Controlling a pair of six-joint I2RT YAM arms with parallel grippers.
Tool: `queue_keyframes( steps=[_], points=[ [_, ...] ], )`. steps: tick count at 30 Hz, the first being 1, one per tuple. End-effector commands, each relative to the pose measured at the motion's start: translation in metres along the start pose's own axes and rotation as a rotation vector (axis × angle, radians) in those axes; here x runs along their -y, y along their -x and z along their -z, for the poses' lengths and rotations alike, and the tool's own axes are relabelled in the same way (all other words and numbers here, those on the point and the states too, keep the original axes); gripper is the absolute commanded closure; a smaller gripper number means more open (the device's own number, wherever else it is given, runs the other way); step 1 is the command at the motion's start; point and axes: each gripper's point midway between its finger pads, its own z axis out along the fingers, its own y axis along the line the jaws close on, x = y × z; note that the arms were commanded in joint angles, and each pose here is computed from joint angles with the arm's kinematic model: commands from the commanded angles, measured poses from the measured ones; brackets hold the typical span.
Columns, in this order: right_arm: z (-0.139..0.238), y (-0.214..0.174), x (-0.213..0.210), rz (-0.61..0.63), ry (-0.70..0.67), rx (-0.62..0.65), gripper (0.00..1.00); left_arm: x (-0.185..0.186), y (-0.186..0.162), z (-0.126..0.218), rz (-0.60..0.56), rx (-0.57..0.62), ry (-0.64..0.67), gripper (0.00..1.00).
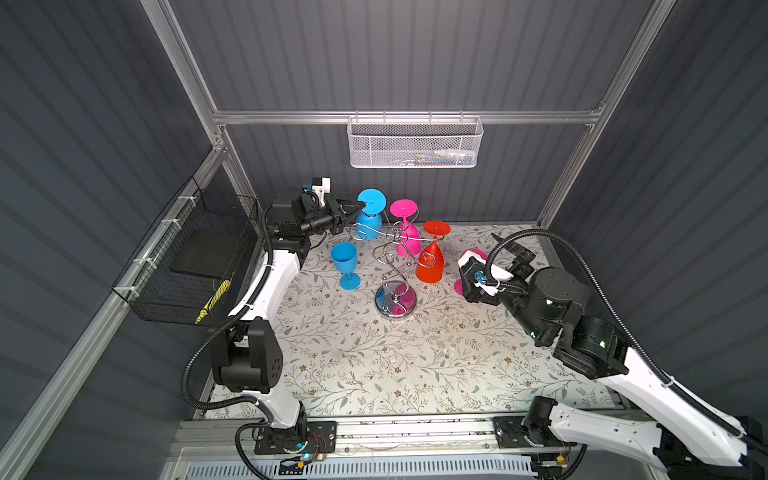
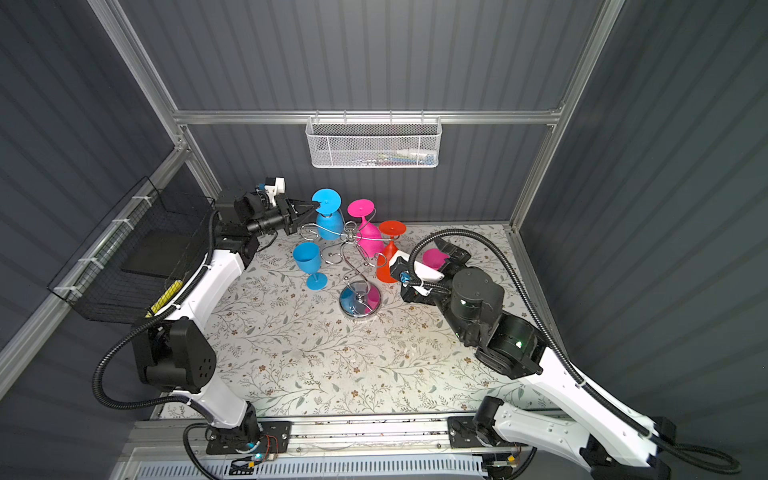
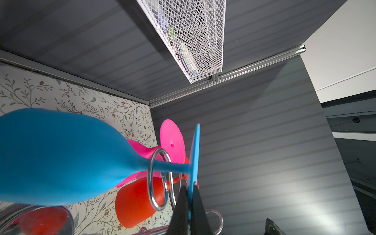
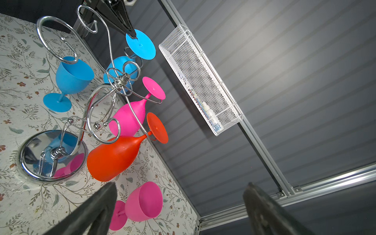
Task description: Take the wine glass off the wine glass rack
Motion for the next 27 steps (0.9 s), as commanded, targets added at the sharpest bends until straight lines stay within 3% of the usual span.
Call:
queue_keyframes(
  steps=[1,15,27],
  points=[
    [0.003,-0.001,0.003,-0.023,-0.016,-0.002,0.01,0.021,0.006,-0.003,-0.055,0.007,-0.051,1.00],
    [0.002,0.002,0.004,-0.022,-0.014,0.004,0.01,0.027,-0.006,-0.012,-0.047,-0.036,-0.066,1.00],
    [0.000,0.003,0.002,-0.019,-0.009,0.005,0.01,0.036,-0.024,-0.001,-0.034,-0.061,-0.076,1.00]
  ],
)
